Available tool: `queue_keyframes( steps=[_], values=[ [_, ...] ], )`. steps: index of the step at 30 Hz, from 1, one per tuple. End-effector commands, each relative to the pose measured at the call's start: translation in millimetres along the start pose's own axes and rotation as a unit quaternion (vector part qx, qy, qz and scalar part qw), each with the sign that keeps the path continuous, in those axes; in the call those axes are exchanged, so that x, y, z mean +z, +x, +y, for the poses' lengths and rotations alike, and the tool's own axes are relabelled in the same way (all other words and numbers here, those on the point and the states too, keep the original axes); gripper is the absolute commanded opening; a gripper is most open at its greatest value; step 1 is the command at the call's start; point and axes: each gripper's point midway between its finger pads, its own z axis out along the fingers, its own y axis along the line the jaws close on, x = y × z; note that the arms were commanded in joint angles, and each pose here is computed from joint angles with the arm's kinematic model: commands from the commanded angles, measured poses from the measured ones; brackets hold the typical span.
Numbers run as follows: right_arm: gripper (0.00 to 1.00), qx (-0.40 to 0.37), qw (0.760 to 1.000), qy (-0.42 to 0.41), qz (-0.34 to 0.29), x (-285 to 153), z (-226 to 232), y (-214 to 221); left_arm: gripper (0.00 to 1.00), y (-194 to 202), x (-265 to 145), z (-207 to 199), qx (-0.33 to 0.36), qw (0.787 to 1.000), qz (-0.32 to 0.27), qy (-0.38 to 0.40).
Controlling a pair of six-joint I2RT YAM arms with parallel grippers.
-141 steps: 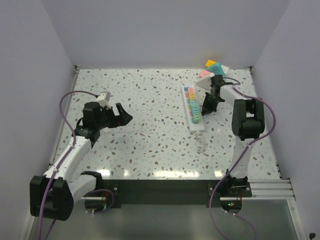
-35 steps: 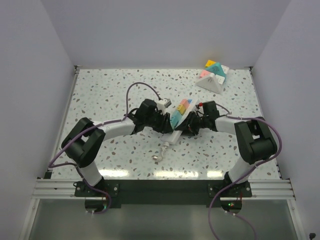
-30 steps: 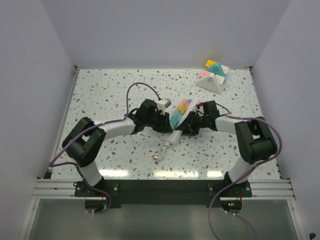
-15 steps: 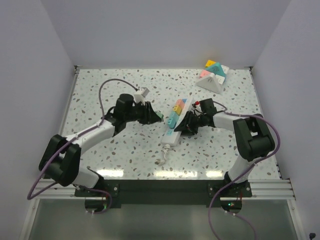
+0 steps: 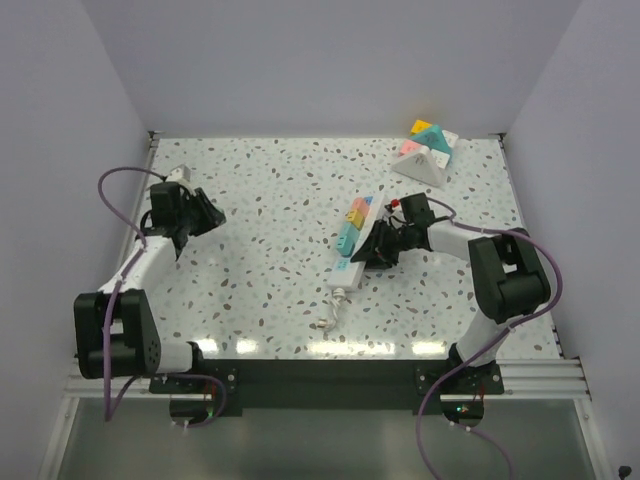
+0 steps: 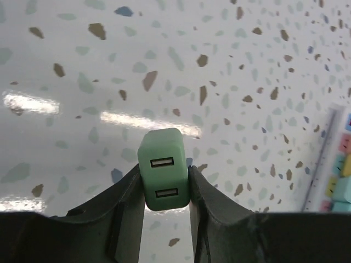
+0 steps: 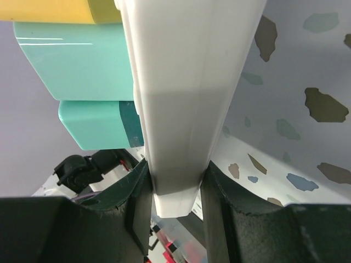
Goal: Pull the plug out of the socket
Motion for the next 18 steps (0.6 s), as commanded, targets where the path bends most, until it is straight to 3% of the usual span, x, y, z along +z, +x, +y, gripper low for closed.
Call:
queue_keyframes(
  steps=[1, 3, 4, 7, 10, 13, 18],
  values=[
    [0.00, -0.012, 0.994, 0.109, -0.029, -5, -46, -7, 0.04, -13, 4, 38, -0.013, 0.999, -0.006, -0.052],
    [0.00, -0.018, 0.994, 0.106, -0.028, -6, -43, -7, 0.15, -6, 12, 48, -0.029, 0.998, 0.010, -0.055],
    [0.00, -0.018, 0.994, 0.107, -0.026, -6, -43, -7, 0.29, -5, 14, 53, -0.033, 0.997, 0.013, -0.061],
    [0.00, -0.024, 0.994, 0.106, -0.020, -7, -40, -4, 0.52, 6, 20, 64, -0.045, 0.995, 0.028, -0.082],
    [0.00, -0.030, 0.994, 0.101, -0.020, -9, -36, -5, 0.68, 15, 21, 75, -0.051, 0.992, 0.035, -0.108],
    [0.00, -0.036, 0.994, 0.098, -0.018, -10, -33, -4, 0.81, 25, 21, 77, -0.055, 0.992, 0.038, -0.105],
    [0.00, -0.046, 0.995, 0.088, -0.014, -9, -24, -4, 0.89, 23, 2, 75, -0.057, 0.992, 0.015, -0.115]
  ],
)
